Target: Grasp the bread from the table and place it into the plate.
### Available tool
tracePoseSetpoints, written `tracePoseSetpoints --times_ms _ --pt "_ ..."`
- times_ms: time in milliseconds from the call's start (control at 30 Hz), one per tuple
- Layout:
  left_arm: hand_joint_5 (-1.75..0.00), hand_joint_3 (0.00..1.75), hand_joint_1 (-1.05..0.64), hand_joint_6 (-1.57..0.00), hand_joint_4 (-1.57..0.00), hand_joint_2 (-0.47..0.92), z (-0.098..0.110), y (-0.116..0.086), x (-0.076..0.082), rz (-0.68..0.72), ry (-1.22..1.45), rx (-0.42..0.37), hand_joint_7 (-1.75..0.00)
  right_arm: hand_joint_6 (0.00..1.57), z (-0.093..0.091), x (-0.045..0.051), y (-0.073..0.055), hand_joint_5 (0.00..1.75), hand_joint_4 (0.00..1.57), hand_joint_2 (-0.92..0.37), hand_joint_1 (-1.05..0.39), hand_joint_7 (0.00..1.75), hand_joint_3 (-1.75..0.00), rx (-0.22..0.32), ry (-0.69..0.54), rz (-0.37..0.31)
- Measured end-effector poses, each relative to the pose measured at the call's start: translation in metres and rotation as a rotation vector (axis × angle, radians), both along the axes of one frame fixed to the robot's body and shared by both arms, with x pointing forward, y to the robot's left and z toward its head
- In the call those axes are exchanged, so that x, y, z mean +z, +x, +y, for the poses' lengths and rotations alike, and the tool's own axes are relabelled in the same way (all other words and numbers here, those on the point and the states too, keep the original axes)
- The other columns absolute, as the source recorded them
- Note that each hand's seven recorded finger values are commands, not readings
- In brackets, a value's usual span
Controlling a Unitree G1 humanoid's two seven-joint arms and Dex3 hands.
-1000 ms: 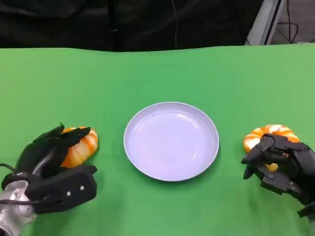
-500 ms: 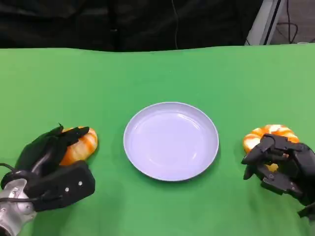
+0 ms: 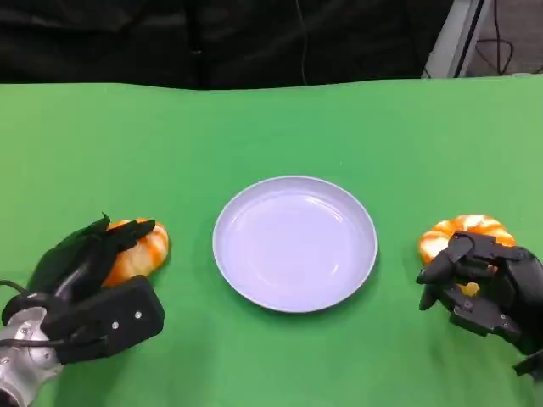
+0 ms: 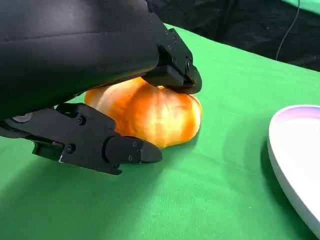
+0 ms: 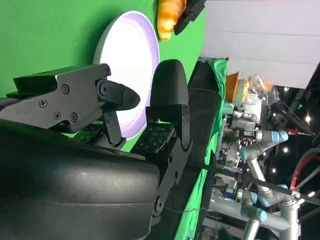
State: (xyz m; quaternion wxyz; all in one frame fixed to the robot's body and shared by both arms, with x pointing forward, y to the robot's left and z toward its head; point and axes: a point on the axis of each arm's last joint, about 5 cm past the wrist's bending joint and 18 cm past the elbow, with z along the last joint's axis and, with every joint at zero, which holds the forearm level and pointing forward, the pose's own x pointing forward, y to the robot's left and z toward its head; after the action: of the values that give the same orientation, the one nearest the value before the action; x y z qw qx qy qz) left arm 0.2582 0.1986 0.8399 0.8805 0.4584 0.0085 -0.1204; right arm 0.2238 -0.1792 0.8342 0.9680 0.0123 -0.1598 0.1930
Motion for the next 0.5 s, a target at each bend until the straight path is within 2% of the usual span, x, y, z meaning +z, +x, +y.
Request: tracePoseSetpoints --times_ms 233,400,500 --pt "-0.04 0.41 -0.03 -0.51 -0.33 0.92 0.0000 0.0001 0.0001 0.001 0.001 0.001 -0.02 0.89 0.0000 0.0000 0.0000 1.43 0.82 -0.87 0.07 0.99 -0.57 -0.001 0.000 0.000" --pt "-0.06 0.42 -0.02 -0.67 -0.61 0.92 0.0001 0.0003 0.0004 -0.010 -0.012 0.010 -0.03 0.89 0.0000 0.0001 0.0000 1.43 0.82 -0.86 0.08 0.99 -0.58 -0.001 -0.001 -0.001" --pt "-0.09 0.38 -0.03 -0.82 -0.85 0.92 0.0002 0.0000 0.0001 -0.031 -0.023 0.028 -0.05 0.89 0.0000 0.0000 0.0000 1.43 0.82 -0.87 0.08 0.99 -0.58 0.001 -0.001 -0.001"
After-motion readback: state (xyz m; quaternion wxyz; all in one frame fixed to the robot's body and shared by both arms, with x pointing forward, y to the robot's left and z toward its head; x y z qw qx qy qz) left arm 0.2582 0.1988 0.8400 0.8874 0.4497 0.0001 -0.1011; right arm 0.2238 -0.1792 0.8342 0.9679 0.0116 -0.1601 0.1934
